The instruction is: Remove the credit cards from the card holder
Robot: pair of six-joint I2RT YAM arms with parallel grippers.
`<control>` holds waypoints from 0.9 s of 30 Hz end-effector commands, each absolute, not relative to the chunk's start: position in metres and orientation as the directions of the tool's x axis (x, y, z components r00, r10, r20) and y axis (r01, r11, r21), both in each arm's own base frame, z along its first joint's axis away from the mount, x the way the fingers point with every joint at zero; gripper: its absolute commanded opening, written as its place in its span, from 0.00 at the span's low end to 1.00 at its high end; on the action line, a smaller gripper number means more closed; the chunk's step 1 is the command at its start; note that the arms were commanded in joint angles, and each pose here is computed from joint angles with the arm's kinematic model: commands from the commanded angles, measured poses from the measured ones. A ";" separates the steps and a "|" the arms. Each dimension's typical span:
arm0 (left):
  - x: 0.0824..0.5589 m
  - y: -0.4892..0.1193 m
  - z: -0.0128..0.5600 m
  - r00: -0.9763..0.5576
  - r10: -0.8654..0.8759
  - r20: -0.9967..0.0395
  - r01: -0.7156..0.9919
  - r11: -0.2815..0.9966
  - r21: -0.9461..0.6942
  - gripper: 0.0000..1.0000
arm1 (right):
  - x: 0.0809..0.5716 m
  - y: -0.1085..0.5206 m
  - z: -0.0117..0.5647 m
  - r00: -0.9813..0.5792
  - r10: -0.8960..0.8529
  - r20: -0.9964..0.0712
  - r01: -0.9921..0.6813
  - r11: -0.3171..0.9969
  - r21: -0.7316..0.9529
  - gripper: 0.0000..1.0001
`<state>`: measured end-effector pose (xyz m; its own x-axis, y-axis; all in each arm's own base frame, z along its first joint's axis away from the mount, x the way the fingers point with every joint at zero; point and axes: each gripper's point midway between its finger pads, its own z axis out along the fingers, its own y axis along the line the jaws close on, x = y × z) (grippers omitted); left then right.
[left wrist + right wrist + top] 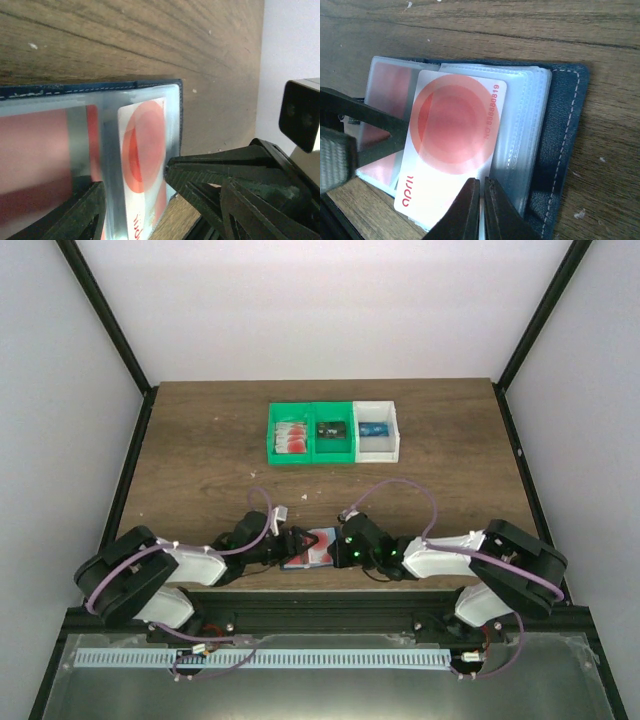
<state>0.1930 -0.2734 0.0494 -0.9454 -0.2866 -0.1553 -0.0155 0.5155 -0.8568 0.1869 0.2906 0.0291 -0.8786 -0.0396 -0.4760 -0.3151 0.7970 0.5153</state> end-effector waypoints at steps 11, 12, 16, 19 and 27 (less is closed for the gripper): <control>0.196 -0.287 0.055 -0.945 -0.271 -0.185 0.037 0.472 -0.881 0.36 | 0.182 0.285 0.019 -0.895 -0.027 -0.445 -0.286 0.801 0.526 0.06; 0.196 -0.287 0.055 -0.944 -0.272 -0.185 0.037 0.472 -0.881 0.33 | 0.183 0.285 0.020 -0.894 -0.026 -0.447 -0.287 0.801 0.526 0.05; 0.196 -0.286 0.053 -0.944 -0.271 -0.187 0.035 0.481 -0.876 0.26 | 0.183 0.284 0.022 -0.892 -0.022 -0.452 -0.286 0.802 0.525 0.06; 0.197 -0.286 0.049 -0.944 -0.267 -0.192 0.036 0.496 -0.867 0.25 | 0.183 0.283 0.022 -0.890 -0.019 -0.455 -0.285 0.803 0.524 0.05; 0.195 -0.288 0.043 -0.948 -0.246 -0.203 0.053 0.504 -0.862 0.09 | 0.184 0.282 0.023 -0.888 -0.019 -0.459 -0.286 0.805 0.519 0.05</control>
